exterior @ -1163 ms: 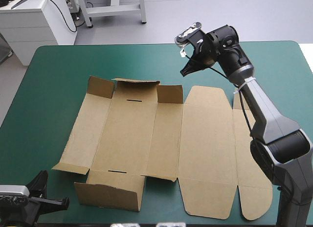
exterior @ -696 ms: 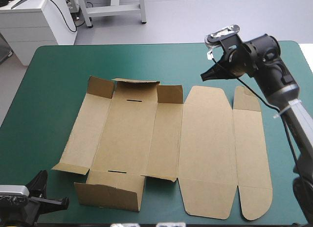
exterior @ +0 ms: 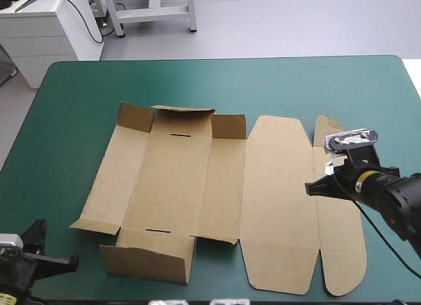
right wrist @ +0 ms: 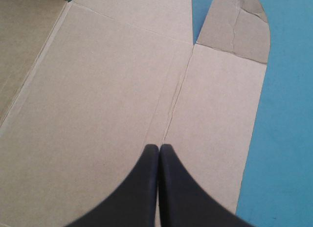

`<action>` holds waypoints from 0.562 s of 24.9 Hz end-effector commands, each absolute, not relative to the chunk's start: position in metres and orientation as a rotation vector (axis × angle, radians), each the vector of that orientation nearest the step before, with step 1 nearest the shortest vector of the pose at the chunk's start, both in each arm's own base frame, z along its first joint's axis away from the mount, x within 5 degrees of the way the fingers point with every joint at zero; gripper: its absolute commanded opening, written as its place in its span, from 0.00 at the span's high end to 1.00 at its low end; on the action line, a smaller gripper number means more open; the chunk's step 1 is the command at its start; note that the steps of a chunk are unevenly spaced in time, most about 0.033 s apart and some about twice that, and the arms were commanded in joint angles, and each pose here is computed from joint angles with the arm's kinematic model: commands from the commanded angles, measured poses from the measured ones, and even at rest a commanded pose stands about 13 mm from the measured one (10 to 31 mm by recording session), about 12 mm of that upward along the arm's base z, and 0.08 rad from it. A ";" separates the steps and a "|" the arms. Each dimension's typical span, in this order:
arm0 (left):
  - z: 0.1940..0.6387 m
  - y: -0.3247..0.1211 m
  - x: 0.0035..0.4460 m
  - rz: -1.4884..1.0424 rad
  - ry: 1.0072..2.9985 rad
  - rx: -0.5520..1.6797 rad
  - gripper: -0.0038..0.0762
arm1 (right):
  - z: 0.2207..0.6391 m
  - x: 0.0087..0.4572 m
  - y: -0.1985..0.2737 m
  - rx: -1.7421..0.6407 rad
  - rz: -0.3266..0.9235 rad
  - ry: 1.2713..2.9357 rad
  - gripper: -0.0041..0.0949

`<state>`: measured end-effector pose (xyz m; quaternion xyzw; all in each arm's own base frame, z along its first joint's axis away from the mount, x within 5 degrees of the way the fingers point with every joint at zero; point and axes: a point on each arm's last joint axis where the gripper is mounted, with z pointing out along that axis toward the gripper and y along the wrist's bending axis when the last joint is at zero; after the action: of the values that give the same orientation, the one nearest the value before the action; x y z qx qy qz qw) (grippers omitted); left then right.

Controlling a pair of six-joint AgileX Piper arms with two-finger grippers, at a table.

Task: Fold the box

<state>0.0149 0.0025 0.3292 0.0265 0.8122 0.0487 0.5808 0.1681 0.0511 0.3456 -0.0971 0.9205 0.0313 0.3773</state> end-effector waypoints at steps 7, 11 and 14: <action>0.388 0.004 0.102 0.095 2.096 0.071 0.96 | 0.353 0.149 0.042 -0.240 0.086 2.248 0.98; 0.383 0.002 0.134 0.054 2.138 0.082 0.94 | 0.353 0.149 0.042 -0.245 0.085 2.246 0.98; 0.376 0.003 0.151 0.074 2.171 0.100 0.94 | 0.353 0.149 0.042 -0.254 0.080 2.246 0.98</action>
<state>0.1354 0.0035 0.3653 0.0347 0.9015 0.0278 0.4306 0.1479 0.0434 0.3401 -0.0964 0.9165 0.0329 0.3869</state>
